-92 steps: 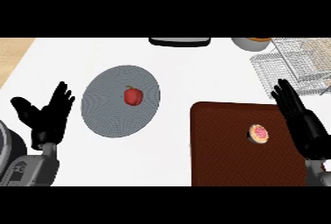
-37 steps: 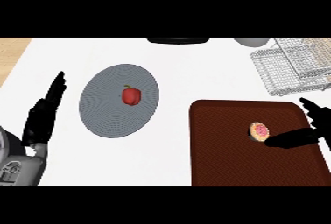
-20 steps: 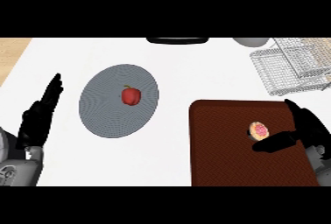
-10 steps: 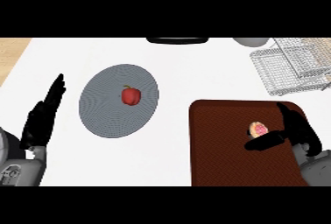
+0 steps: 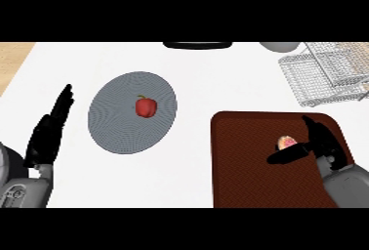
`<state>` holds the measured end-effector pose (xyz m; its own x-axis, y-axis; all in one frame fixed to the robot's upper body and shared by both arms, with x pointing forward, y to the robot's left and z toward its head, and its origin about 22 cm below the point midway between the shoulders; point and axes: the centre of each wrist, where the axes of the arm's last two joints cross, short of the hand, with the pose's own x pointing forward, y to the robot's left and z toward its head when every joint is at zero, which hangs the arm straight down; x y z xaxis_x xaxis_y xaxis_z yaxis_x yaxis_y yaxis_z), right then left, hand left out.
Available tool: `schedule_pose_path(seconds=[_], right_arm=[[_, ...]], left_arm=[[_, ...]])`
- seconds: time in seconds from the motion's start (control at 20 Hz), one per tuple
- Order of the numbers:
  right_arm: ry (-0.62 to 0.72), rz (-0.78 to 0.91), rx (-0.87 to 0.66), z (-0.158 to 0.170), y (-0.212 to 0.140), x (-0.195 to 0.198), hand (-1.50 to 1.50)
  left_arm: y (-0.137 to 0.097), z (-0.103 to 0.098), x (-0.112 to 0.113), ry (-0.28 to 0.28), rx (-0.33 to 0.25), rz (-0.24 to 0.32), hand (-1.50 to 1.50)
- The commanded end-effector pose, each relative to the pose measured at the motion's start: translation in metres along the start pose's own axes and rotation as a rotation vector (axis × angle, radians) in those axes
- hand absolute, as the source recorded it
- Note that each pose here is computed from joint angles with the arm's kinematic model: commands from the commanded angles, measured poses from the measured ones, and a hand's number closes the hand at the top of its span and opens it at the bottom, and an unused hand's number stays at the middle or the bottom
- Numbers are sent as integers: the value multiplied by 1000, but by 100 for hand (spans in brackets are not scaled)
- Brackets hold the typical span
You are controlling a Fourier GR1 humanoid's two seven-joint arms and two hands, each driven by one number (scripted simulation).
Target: Pick the cupcake from the tray and place it in the tiered basket
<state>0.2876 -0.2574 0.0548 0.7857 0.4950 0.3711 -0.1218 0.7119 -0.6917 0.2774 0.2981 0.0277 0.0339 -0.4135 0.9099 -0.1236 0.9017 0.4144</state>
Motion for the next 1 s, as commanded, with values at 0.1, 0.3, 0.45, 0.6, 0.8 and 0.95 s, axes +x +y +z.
schedule_pose_path(seconds=[0.1, 0.3, 0.45, 0.6, 0.8, 0.95], right_arm=[[127, 10, 42, -21, 2, -5, -150], [113, -4, 90, -25, 17, 8, -150], [55, 81, 206, -31, 30, 4, 150], [12, 244, 112, -30, 36, 4, 150], [3, 142, 100, -23, 28, 5, 150], [6, 18, 101, -4, 29, 20, 150]], left_arm=[[8, -15, 7, 10, 2, 15, 0], [13, -15, 19, -13, 0, 10, 0], [2, -9, 18, 0, -14, 5, 0], [1, -10, 18, -2, 9, 2, 0], [-16, 3, 2, 1, 6, 11, 0], [-12, -1, -6, 1, 3, 1, 0]])
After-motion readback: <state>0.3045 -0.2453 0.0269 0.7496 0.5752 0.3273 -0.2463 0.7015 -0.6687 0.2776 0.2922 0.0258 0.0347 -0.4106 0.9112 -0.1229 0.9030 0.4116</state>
